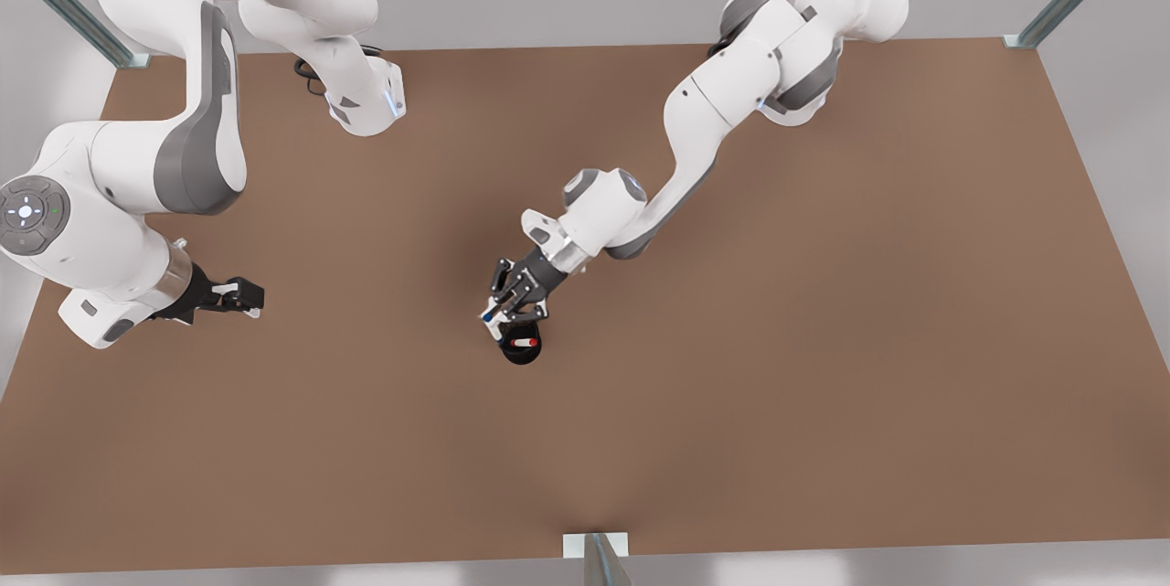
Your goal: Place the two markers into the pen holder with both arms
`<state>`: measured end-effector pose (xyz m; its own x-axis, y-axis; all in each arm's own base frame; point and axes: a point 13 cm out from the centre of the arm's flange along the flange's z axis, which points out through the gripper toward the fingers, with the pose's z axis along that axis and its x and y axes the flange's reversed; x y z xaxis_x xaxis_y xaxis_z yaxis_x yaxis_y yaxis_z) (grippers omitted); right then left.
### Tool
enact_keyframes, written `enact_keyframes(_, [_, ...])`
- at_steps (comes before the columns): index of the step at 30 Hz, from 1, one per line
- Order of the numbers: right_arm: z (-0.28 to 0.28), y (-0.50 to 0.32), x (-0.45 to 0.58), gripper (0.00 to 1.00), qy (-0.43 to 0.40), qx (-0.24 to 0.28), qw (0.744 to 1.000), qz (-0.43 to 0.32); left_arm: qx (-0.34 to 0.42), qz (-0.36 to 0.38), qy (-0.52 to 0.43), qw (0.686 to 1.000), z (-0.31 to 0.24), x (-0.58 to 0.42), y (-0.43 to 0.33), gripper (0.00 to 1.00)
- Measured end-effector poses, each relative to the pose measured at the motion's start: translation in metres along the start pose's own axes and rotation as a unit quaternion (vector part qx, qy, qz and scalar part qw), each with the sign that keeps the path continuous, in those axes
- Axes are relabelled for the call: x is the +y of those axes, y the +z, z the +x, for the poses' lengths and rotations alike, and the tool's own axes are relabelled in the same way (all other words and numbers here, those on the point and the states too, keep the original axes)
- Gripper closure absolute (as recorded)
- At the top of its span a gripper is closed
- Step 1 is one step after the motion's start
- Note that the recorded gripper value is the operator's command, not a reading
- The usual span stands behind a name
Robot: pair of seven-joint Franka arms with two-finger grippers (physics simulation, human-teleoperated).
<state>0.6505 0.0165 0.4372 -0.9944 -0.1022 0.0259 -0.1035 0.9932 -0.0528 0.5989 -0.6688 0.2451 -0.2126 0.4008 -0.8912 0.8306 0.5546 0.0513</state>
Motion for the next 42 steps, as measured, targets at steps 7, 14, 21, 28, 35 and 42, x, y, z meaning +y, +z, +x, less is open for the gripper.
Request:
enact_keyframes(7, [0.000,0.000,0.000,0.00,-0.002,0.000,1.000,0.000,0.004,-0.006,0.016,1.000,0.005,-0.013,-0.024,0.79])
enact_keyframes(14, [0.000,0.000,0.000,0.00,-0.003,0.000,1.000,0.000,0.006,-0.018,0.013,1.000,0.009,-0.002,-0.034,0.79])
enact_keyframes(21, [0.000,0.000,0.003,0.00,-0.003,0.000,1.000,-0.010,0.015,-0.019,0.013,1.000,0.030,-0.011,-0.034,0.74])
enact_keyframes(28, [0.000,0.000,0.004,0.00,-0.004,0.000,1.000,-0.013,0.020,-0.015,0.008,1.000,0.038,-0.018,-0.032,0.68])
enact_keyframes(35, [0.000,0.000,0.005,0.00,-0.004,-0.001,1.000,-0.016,0.021,-0.015,0.002,1.000,0.041,-0.018,-0.032,0.47])
enact_keyframes(42, [0.001,0.001,0.004,0.00,-0.003,0.001,1.000,-0.017,0.012,-0.041,-0.075,0.996,-0.044,0.134,-0.074,0.00])
